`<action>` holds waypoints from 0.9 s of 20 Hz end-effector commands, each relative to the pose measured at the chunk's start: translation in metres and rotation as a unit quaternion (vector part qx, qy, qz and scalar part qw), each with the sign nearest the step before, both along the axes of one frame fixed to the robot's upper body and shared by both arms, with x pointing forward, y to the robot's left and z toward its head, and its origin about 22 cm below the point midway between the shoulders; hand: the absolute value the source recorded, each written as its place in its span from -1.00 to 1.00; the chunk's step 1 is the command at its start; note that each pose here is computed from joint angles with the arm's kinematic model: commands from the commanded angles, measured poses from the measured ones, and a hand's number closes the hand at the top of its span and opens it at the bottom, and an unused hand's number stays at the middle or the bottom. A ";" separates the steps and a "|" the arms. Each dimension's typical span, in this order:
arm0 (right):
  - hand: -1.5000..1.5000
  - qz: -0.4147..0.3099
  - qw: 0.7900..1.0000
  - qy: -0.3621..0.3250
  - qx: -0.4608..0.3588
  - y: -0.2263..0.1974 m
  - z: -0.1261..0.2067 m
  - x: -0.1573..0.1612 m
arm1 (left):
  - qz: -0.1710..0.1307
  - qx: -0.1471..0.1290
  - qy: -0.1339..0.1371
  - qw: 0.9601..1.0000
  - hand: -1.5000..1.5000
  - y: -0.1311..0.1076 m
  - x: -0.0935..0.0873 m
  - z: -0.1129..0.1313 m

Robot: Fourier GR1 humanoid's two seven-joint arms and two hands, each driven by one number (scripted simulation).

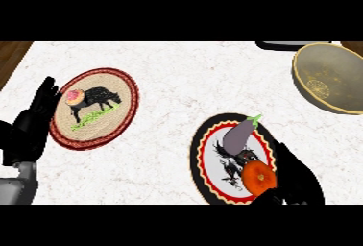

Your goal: Pick the squash from the plate and place it in the bowl

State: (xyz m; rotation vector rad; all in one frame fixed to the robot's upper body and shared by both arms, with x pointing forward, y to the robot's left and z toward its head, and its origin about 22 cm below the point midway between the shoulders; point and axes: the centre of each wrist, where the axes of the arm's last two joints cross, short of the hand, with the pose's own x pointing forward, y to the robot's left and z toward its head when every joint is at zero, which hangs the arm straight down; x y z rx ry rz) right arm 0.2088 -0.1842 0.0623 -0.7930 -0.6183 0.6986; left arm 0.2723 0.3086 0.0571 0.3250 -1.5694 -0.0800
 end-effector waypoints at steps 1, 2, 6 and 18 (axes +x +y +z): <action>-1.00 -0.069 0.995 0.061 -0.048 0.010 -0.007 0.004 | 0.004 -0.003 -0.007 1.000 0.00 -0.002 0.005 -0.002; -1.00 -0.072 0.995 0.054 -0.047 0.010 0.001 -0.005 | 0.009 -0.002 0.005 1.000 0.00 -0.010 0.000 -0.005; -1.00 -0.077 0.994 0.056 -0.052 0.001 -0.008 -0.006 | 0.006 0.003 -0.003 1.000 0.00 -0.003 0.004 0.012; 1.00 -0.043 0.998 0.049 -0.008 0.005 -0.029 0.031 | 0.000 0.004 -0.001 1.000 0.00 -0.011 0.012 0.010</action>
